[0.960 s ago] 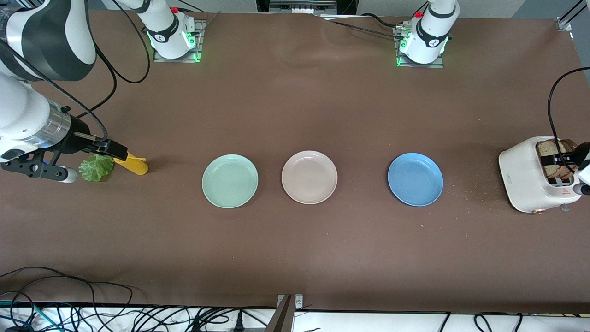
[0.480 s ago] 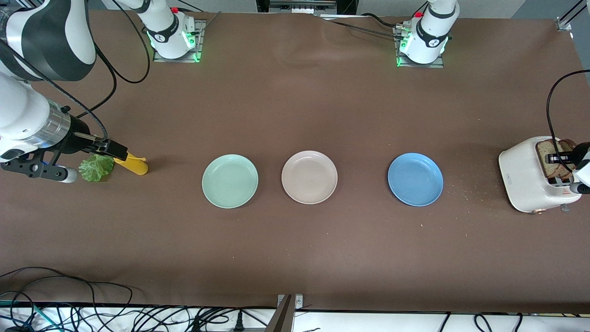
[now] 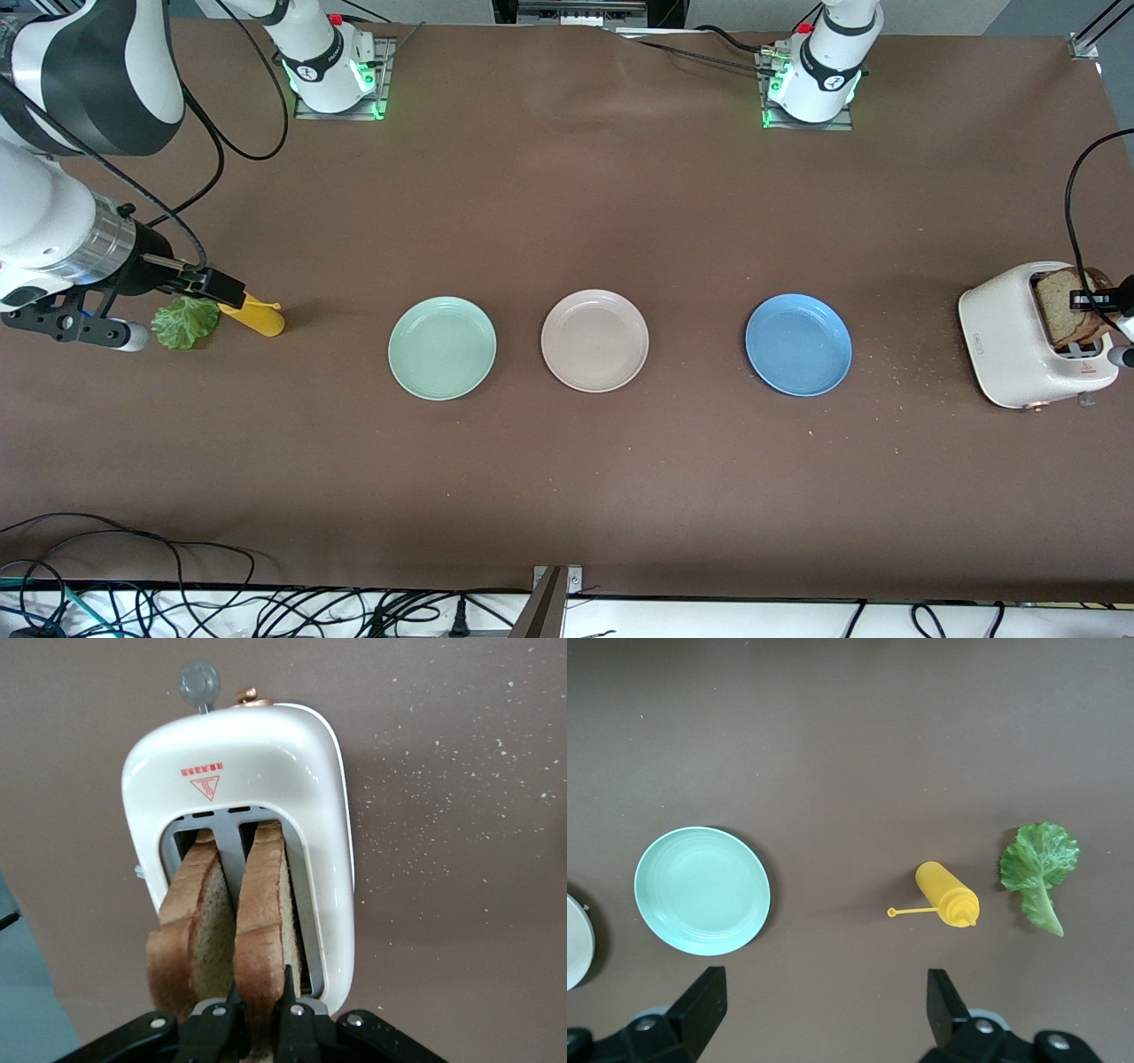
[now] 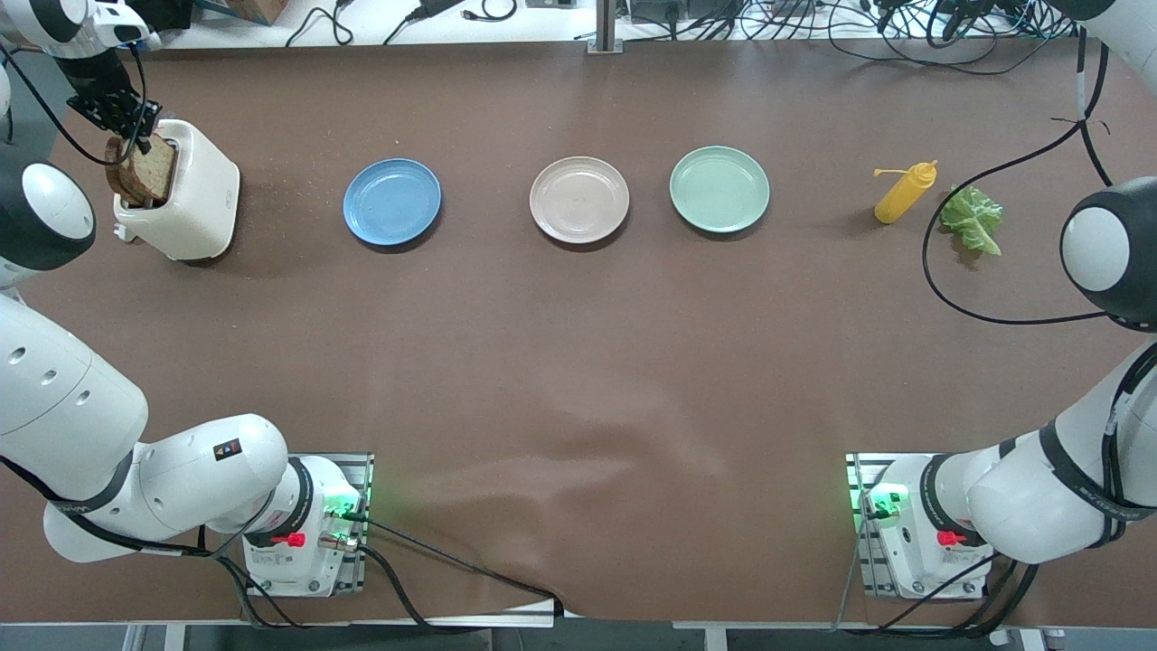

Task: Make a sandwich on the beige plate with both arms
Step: 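Grasp the bread slice with the left gripper and lift it out, then carry the bread slice with the left gripper onto the beige plate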

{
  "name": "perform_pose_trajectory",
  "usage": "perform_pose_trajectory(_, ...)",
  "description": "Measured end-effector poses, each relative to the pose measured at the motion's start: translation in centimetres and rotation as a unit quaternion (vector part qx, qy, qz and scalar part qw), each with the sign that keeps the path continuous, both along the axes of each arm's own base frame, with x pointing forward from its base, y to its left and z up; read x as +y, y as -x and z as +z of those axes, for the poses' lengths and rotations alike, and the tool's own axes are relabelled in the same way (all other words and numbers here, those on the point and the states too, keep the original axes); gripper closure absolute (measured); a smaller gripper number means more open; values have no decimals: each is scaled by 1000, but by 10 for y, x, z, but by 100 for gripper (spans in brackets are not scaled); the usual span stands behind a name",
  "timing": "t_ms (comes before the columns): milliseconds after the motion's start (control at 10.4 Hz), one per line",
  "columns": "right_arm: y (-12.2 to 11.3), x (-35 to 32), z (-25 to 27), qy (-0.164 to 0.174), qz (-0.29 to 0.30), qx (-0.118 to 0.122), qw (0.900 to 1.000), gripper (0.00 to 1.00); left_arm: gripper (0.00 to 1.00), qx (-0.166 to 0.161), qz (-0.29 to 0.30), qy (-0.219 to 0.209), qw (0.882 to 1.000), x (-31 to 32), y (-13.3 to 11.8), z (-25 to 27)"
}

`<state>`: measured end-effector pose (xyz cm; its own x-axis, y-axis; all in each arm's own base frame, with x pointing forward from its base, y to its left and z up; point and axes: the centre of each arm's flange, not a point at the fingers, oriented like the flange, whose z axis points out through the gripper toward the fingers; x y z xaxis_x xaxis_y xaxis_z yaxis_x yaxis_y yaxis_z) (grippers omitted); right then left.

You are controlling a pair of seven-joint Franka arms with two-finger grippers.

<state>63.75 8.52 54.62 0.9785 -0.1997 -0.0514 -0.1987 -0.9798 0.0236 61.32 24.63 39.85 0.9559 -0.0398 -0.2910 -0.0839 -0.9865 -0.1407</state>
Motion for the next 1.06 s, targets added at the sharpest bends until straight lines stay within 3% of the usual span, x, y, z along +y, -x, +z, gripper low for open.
perform_pose_trajectory(288, 0, 0, 0, 0, 0, 0, 1000, 0, 90, 7, -19, 3, 1000, -22, -11, 57)
perform_pose_trajectory(480, 0, 0, 0, 0, 0, 0, 1000, 0, 90, 6, -28, 41, 999, -63, -20, 85)
perform_pose_trajectory(768, 0, -1, 0, 0, 0, 0, 1000, 0, 90, 10, -30, 147, 989, -112, -21, 105)
perform_pose_trajectory(864, 0, -1, 0, 0, 0, 0, 1000, 0, 90, 8, -30, 201, 979, -130, -23, 102)
perform_pose_trajectory(1056, 0, 0, 0, 0, 0, 0, 1000, 0, 90, 25, -21, 332, 943, -165, -29, 81)
